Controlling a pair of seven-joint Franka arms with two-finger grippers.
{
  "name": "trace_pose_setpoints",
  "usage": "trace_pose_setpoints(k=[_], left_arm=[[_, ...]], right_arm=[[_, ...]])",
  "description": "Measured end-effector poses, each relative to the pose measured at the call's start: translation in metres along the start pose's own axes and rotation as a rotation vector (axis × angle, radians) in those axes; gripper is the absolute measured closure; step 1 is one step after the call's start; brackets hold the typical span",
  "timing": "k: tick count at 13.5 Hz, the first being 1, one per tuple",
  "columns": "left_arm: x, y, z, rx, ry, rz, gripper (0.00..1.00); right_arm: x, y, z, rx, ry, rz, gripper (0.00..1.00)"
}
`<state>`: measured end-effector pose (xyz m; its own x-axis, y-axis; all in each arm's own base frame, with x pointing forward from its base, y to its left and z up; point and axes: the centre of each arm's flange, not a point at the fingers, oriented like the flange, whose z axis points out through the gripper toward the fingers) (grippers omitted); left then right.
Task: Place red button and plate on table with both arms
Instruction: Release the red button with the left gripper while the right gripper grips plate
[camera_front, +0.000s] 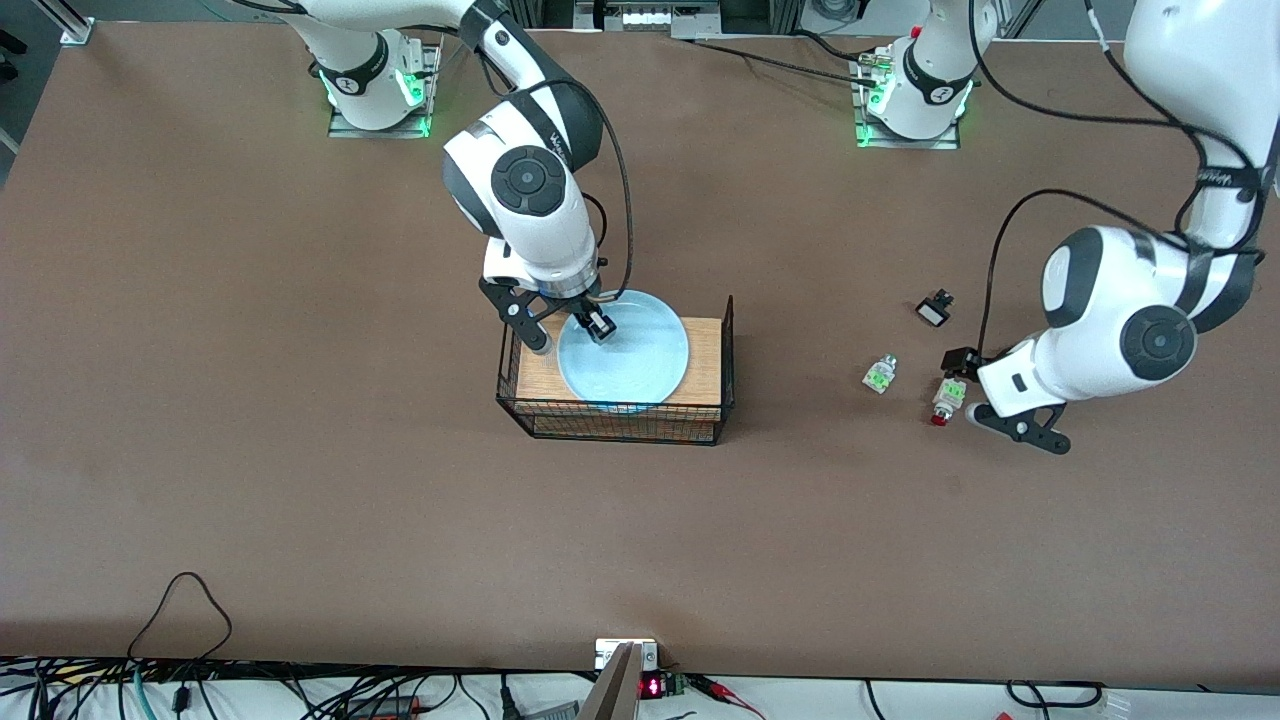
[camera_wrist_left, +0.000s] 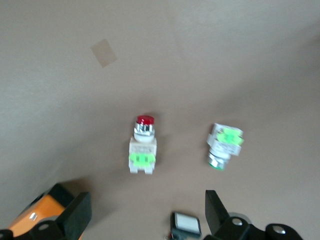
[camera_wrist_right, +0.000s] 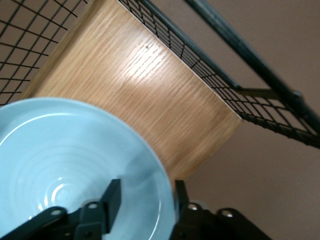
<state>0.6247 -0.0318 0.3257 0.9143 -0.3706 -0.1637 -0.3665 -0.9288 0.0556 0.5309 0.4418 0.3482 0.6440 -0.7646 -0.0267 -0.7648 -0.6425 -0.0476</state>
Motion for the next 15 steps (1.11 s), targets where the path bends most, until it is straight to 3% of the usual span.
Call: trace_pose_setpoints(k=[1,2,4,5,10,15], left_arm=[[-0.002,0.007,-0.02,0.006,-0.01,0.007,0.0],[-0.004,0.011,-0.04,0.01,-0.023,0.009,0.0],[-0.008,0.011,-0.075,0.012,-0.048,0.004,0.0],[-0.01,0.015,-0.086,0.006,-0.07,0.007,0.0],[-0.017,0.028,-0.138,0.006,-0.09,0.005,0.0],[-0.042,0.019,-0.217,0.025,-0.066,-0.094,0.0]], right_arm=[[0.0,0.0,0.0,0.0,0.0,0.0,0.54],[-0.001,0.0,0.0,-0.001,0.0,-0.002,0.62],[-0.002,0.0,0.0,0.0,0.0,-0.009,0.88],[-0.004,0.0,-0.002,0.002,0.0,-0.022,0.92],[-0.005,-0.001,-0.01,0.012,0.002,-0.033,0.93],[0.006,0.004,-0.069,0.058,-0.01,-0.012,0.96]])
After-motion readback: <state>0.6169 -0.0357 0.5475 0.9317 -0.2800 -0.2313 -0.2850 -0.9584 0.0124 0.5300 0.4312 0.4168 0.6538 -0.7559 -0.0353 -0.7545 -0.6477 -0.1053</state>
